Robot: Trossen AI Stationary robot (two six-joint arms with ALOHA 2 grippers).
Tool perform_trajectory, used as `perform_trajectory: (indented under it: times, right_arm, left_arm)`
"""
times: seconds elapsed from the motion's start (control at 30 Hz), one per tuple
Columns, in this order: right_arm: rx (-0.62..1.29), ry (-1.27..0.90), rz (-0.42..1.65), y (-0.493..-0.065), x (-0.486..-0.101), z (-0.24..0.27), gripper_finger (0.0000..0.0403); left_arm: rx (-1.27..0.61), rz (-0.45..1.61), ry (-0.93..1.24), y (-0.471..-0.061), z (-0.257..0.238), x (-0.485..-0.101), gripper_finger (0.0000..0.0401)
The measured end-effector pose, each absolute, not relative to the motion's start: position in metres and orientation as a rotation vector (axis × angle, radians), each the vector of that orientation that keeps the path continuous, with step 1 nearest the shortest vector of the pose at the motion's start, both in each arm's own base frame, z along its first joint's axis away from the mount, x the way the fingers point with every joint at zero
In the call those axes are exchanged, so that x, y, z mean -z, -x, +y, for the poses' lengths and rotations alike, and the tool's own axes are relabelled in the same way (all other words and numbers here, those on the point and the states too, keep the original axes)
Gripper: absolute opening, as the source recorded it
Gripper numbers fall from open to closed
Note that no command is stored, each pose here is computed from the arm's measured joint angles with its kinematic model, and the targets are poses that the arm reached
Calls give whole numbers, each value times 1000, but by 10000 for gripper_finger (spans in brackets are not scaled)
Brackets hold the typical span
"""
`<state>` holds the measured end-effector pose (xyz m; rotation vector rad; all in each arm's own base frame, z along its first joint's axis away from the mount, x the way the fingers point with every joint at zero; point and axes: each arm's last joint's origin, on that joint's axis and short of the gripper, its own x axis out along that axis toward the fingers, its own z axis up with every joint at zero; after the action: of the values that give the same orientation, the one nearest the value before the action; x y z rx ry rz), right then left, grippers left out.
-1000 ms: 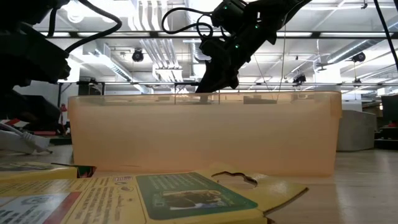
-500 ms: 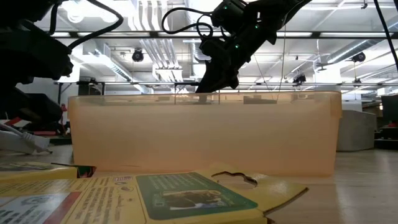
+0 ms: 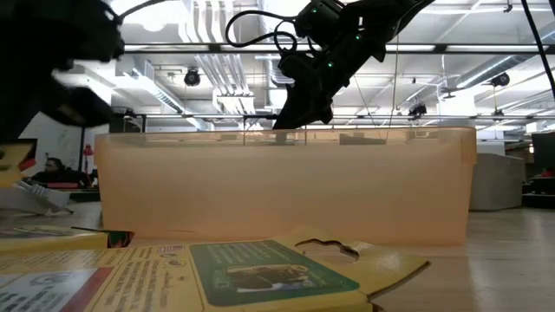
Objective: Pick & Place School Supplies
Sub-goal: Put the left yellow crayon box into the black bin
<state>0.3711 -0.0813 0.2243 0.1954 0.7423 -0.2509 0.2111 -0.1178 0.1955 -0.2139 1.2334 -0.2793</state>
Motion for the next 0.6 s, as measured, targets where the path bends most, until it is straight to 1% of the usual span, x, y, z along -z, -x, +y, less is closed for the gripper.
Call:
perform_trajectory:
  times: [0.17, 0.3, 0.5, 0.6]
  right_arm:
    - [251, -195, 743, -371, -224, -81, 68]
    - [251, -195, 743, -371, -224, -81, 71]
    - [251, -195, 743, -371, -224, -81, 81]
    - [251, -195, 743, -371, -224, -81, 84]
  left_arm:
    - [193, 1213, 169, -211, -113, -227, 2]
    - [82, 1161, 126, -209, -107, -257, 1]
    - [-94, 1050, 165, -199, -92, -303, 1]
    - [-226, 988, 226, -194, -81, -318, 1]
